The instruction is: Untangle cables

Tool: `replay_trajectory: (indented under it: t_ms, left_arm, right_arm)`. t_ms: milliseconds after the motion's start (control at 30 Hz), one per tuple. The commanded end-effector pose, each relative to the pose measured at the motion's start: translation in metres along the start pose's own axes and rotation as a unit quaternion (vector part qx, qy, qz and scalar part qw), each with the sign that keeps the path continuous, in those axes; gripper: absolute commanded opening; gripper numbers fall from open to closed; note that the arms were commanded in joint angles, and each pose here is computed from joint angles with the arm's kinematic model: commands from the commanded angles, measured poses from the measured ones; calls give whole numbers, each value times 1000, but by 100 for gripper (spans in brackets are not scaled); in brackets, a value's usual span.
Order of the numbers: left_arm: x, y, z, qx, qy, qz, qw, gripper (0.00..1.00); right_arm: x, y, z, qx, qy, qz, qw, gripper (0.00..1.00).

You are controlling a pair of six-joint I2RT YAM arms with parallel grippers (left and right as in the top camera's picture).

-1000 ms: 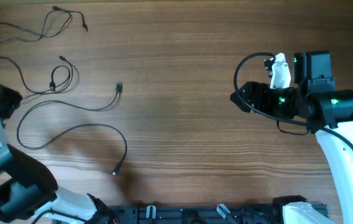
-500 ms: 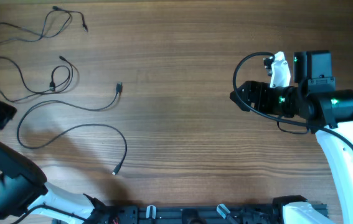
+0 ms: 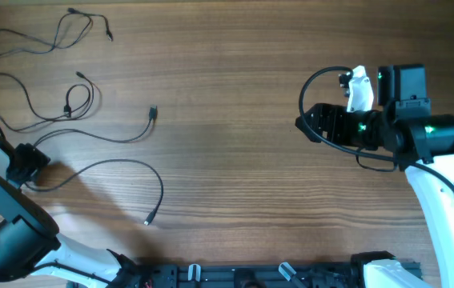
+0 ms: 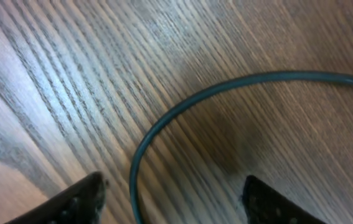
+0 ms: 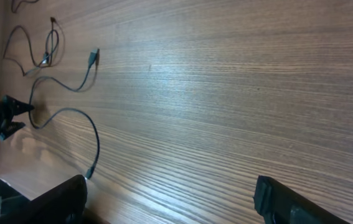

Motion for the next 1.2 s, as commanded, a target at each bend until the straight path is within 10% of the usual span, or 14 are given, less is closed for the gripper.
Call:
replay_trajectory:
  t_ms: [0, 667, 933, 1067, 1167]
  left_arm:
    - [1, 11, -6, 1, -4, 7, 1000, 60]
    - [5, 13, -36, -58, -12, -12, 998, 58]
    - [6, 16, -36, -47, -16, -35, 998, 34]
    - [5, 24, -37, -10, -11, -35, 999, 4]
    - [5, 34, -36, 32, -6, -36, 999, 4]
  right_arm:
    - [4, -6, -11, -15, 12, 2, 1000, 88]
    - [9, -14, -29, -23, 33, -24, 999, 88]
    - [11, -13, -29, -21, 27, -34, 999, 88]
    - [14, -12, -29, -18, 21, -34, 999, 88]
    - [14, -12, -29, -18, 21, -33, 999, 88]
Point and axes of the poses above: each gripper's point midway between its finger pads, its own z axis back along the fingers, its own y axis along the line the jaws close on, x = y × z, the point moved 6 cm from there along z, back along the fingers, and after that the axes turned 10 degrees about -z, right-handed, at the moved point
